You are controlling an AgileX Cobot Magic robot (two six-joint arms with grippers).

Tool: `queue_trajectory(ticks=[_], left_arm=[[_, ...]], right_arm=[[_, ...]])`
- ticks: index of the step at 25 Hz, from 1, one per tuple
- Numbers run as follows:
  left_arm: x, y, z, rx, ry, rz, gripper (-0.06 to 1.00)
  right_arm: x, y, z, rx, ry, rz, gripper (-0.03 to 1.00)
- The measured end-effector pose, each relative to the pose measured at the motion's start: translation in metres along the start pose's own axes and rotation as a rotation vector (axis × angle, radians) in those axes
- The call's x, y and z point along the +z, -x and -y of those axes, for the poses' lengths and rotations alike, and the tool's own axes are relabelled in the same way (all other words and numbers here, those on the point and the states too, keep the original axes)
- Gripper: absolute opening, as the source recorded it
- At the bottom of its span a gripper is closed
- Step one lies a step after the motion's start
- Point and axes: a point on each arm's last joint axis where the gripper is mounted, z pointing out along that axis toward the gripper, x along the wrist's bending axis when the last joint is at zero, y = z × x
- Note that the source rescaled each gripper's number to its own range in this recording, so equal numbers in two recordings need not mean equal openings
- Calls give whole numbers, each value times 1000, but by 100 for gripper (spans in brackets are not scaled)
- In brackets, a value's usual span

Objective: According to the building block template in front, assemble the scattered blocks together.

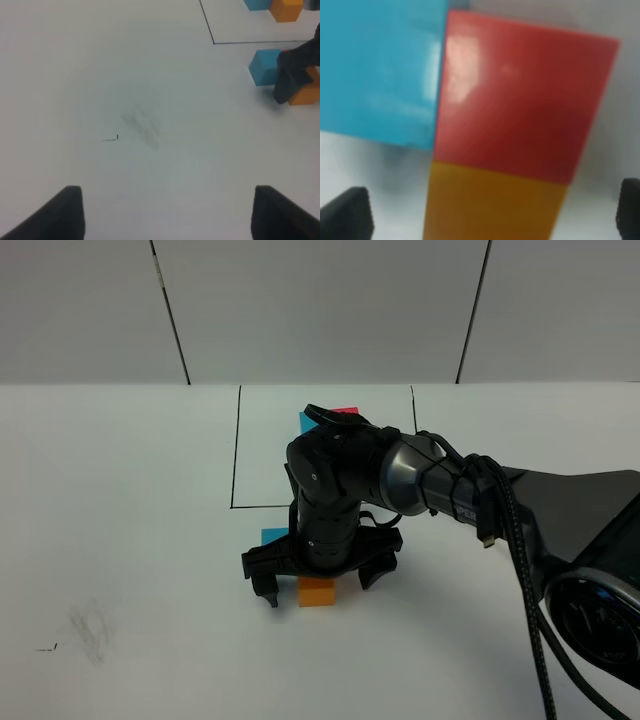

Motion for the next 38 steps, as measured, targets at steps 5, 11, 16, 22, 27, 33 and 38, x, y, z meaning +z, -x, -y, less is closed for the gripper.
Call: queue_trajectory(ticks=[5, 11, 16, 22, 27, 33, 38], left_arm=[[0, 0, 0, 0, 0, 0, 100], [0, 0, 0, 0, 0, 0, 100], [0, 0, 0, 0, 0, 0, 100], [0, 0, 0, 0, 0, 0, 100], [0, 0, 0, 0, 0, 0, 100], [0, 0, 0, 0, 0, 0, 100], [0, 0, 0, 0, 0, 0, 100]], right_arm=[[-25, 2, 1, 4, 22, 16, 100], [-56, 5, 2, -10, 63, 23, 97], [-81, 19, 6, -56, 79, 151, 82], [-107, 26, 7, -112, 138, 207, 54], [-145, 32, 11, -204, 222, 215, 48], [-197, 46, 17, -347, 358, 301, 48], [-232, 56, 26, -378, 450, 342, 48]])
